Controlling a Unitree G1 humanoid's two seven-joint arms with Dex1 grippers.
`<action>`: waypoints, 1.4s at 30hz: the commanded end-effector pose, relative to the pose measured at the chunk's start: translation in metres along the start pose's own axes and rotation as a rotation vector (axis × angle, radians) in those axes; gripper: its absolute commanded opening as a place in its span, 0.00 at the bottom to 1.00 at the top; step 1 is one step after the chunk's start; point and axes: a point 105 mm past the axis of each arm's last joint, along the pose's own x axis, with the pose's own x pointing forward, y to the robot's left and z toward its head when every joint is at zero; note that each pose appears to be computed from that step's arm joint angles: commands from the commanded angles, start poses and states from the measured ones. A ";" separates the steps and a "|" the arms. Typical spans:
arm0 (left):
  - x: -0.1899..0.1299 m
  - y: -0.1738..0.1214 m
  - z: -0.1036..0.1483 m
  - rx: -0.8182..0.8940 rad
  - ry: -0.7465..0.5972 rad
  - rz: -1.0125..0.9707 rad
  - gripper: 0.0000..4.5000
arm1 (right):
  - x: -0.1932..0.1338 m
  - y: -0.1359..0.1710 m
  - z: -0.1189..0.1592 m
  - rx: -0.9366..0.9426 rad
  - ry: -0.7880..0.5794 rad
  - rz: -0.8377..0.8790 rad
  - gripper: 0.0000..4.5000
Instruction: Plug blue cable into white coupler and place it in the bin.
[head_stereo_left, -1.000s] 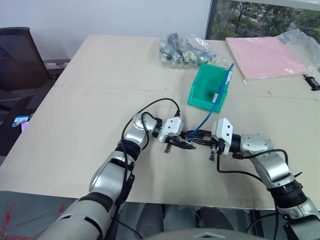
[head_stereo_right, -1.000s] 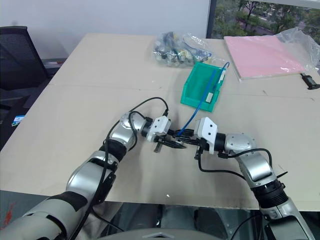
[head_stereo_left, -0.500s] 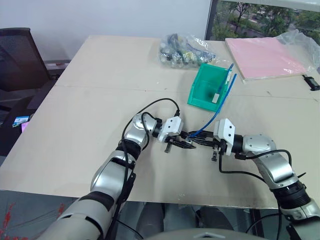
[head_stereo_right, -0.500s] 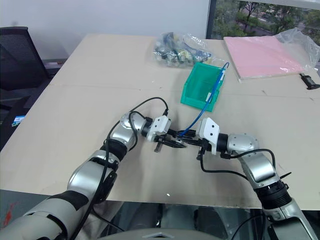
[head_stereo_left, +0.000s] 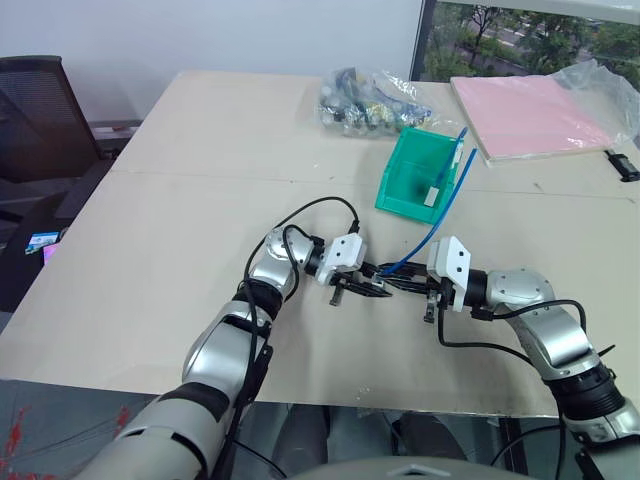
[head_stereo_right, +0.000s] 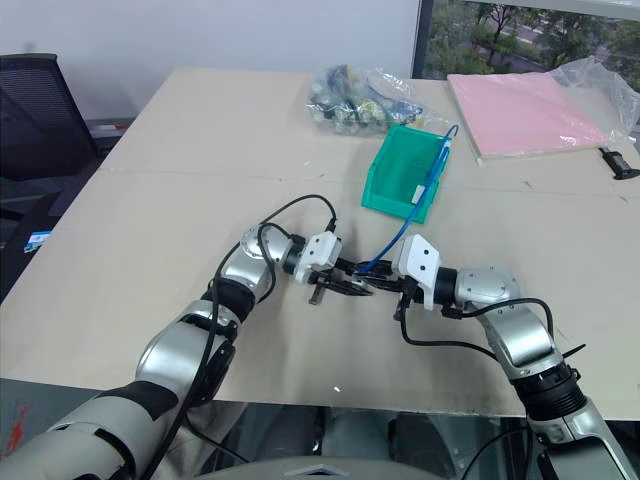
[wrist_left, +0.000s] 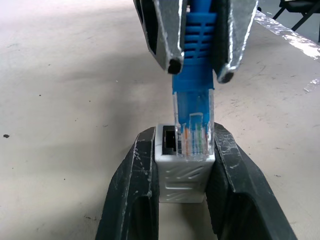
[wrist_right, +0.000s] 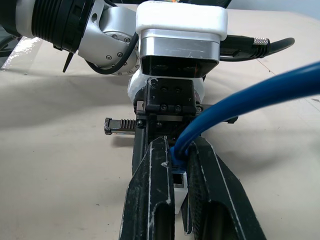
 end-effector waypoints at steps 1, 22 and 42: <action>0.006 -0.018 -0.022 -0.075 0.064 -0.072 0.14 | -0.005 -0.001 0.004 -0.009 -0.002 -0.017 0.00; 0.011 -0.016 -0.019 -0.078 0.053 -0.073 0.14 | 0.008 0.006 0.000 0.007 0.025 -0.007 0.00; 0.012 -0.020 -0.023 -0.130 0.048 -0.084 0.25 | 0.019 0.006 -0.020 0.218 -0.028 -0.004 0.00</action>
